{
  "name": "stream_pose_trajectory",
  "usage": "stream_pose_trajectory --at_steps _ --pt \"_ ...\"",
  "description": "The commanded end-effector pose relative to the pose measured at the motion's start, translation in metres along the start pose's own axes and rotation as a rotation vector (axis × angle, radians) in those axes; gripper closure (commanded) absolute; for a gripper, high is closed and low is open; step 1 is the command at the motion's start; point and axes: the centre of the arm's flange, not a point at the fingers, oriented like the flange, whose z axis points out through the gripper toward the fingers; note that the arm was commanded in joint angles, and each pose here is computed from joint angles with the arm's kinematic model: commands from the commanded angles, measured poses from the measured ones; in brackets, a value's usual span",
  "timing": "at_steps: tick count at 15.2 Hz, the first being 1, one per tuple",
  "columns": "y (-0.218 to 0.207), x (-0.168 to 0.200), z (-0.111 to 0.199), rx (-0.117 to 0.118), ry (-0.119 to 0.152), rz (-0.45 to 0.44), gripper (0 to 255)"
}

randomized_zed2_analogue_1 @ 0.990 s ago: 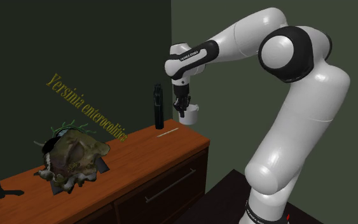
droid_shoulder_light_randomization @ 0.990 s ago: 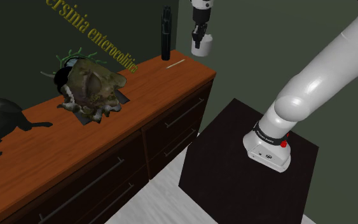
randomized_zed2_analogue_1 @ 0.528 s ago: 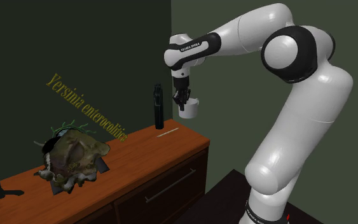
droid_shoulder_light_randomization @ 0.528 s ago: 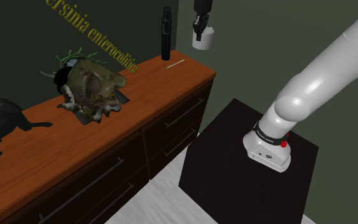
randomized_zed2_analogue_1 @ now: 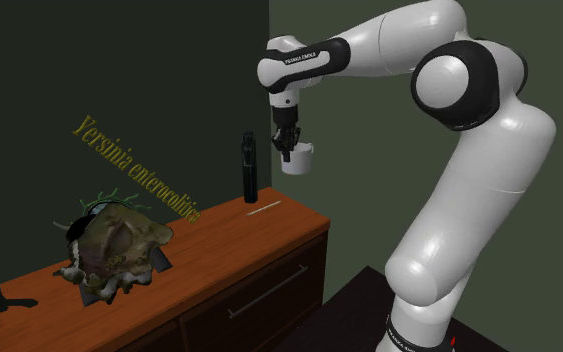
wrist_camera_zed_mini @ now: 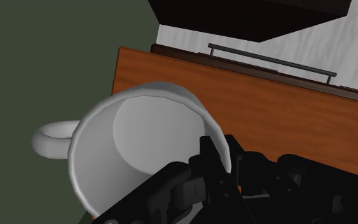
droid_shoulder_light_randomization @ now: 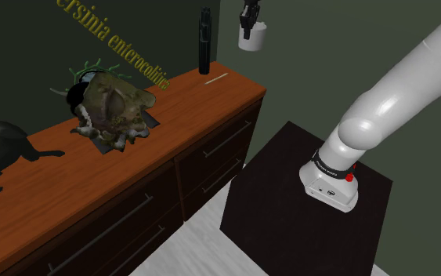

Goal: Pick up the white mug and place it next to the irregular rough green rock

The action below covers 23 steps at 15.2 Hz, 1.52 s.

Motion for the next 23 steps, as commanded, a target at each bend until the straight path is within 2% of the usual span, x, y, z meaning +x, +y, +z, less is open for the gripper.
stream_pose_trajectory --at_steps 1,5,23 --pt "0.000 -0.001 -0.011 0.000 0.000 0.000 255" --pt "0.001 -0.002 -0.030 0.000 0.000 0.000 255" --pt "-0.191 0.137 -0.047 0.000 0.000 0.000 255"
